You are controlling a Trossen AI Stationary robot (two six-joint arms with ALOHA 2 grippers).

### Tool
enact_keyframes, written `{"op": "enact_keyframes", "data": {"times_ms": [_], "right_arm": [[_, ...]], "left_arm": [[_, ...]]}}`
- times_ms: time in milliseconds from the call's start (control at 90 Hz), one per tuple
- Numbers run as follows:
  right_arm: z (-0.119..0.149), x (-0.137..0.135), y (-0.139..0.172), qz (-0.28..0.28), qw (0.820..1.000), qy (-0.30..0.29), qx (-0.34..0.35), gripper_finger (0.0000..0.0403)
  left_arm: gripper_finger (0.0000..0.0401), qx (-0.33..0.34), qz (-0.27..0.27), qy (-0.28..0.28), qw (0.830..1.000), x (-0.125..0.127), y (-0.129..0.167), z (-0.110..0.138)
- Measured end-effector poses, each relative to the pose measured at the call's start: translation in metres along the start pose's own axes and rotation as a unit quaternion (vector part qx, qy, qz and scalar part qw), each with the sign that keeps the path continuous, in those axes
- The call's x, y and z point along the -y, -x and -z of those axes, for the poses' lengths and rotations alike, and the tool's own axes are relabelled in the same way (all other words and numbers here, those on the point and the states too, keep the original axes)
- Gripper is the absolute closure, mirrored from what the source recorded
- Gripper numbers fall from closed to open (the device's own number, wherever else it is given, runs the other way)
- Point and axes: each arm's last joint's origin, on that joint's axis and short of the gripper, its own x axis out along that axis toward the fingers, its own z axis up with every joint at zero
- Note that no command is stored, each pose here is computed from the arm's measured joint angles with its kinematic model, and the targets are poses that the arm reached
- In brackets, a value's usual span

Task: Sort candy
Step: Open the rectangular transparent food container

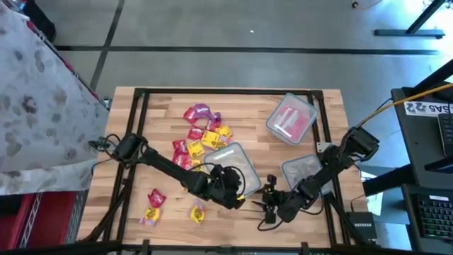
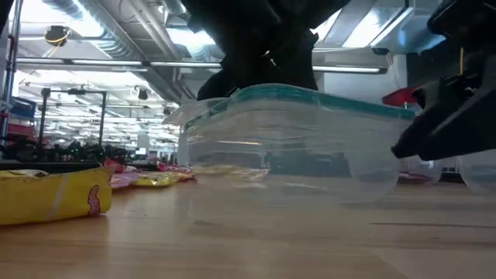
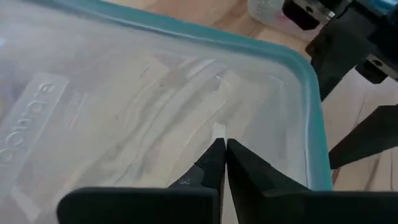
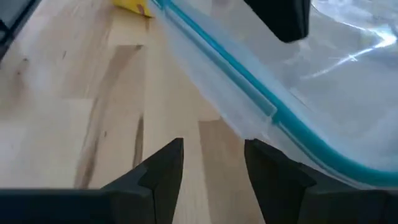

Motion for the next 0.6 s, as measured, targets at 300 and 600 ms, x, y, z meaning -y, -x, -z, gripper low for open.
{"op": "enact_keyframes", "data": {"times_ms": [300,600], "right_arm": [[0.002,0.0,0.0,-0.004,0.999,0.017,0.032,0.0242],[-0.007,-0.016,0.019,-0.075,0.987,0.041,0.134,0.0242]], "left_arm": [[0.0401,0.0,-0.002,0.001,1.0,0.0,-0.002,0.002],[0.0401,-0.002,0.008,0.003,1.0,0.002,-0.003,0.002]]}}
